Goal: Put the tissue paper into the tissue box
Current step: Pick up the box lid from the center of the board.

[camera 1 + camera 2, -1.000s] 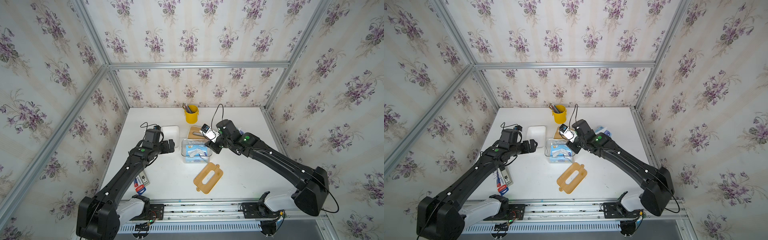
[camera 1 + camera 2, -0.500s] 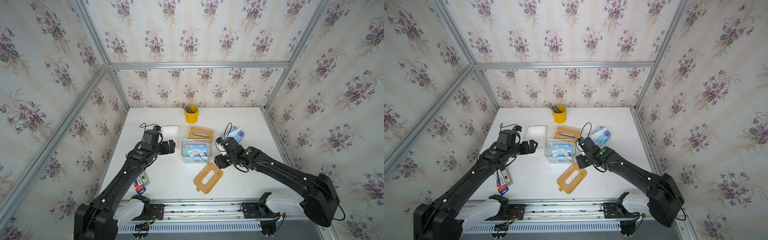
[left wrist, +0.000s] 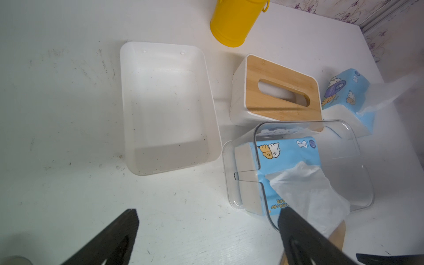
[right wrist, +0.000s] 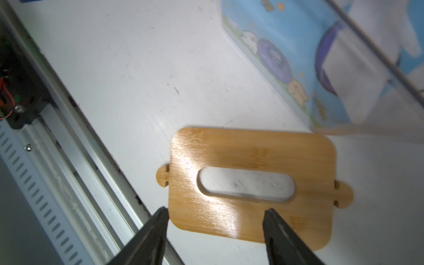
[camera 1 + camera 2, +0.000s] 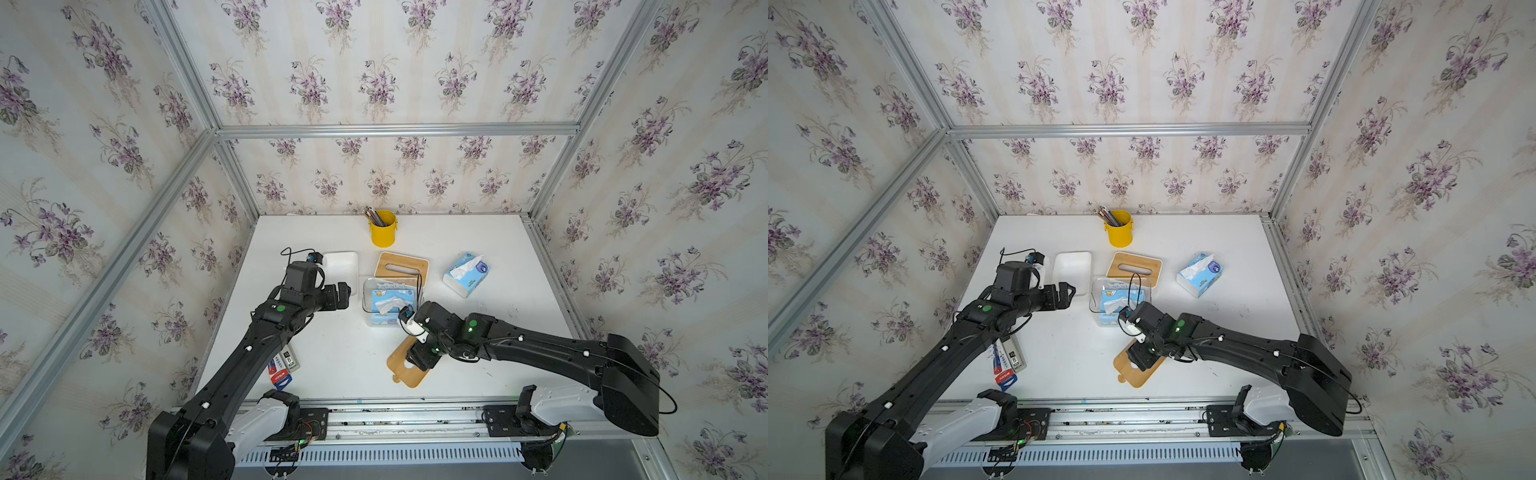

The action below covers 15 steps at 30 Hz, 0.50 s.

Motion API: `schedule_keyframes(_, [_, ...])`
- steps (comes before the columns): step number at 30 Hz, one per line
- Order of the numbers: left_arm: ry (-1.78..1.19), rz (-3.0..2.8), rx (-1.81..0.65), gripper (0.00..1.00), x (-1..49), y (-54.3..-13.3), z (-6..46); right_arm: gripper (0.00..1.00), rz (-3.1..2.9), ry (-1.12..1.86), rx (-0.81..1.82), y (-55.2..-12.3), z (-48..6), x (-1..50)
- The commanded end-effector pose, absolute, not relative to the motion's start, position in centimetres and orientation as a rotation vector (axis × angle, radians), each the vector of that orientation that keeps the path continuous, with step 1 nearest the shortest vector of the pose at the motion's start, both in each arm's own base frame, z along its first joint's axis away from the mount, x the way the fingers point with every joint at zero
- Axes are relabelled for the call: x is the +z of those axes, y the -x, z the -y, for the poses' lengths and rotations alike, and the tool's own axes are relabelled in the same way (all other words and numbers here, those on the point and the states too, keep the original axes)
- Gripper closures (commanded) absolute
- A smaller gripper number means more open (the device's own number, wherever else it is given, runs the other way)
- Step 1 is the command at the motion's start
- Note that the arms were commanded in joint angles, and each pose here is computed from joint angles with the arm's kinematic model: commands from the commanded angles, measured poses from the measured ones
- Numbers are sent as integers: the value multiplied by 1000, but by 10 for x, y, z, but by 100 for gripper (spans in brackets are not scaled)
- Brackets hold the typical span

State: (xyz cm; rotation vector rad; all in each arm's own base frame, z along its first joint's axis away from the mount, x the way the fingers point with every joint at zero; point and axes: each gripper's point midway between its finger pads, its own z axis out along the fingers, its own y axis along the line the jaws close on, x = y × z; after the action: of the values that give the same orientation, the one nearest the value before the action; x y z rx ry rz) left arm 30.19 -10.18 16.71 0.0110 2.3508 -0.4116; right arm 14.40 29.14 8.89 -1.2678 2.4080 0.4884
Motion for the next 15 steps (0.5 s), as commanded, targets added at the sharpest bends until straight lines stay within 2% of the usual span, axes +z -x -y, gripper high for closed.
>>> schedule_keyframes(1, [-53, -2243, -376, 1, 178, -310, 99, 29, -2114, 1609, 442, -134, -300, 92])
schedule_keyframes(6, [-35, -2249, -362, 1, 176, -310, 96, 26, -2042, 1838, 229, -136, -272, 73])
schedule_keyframes(15, [16, -2236, -384, 1, 166, -313, 96, 25, -1987, 2057, 67, -133, -249, 61])
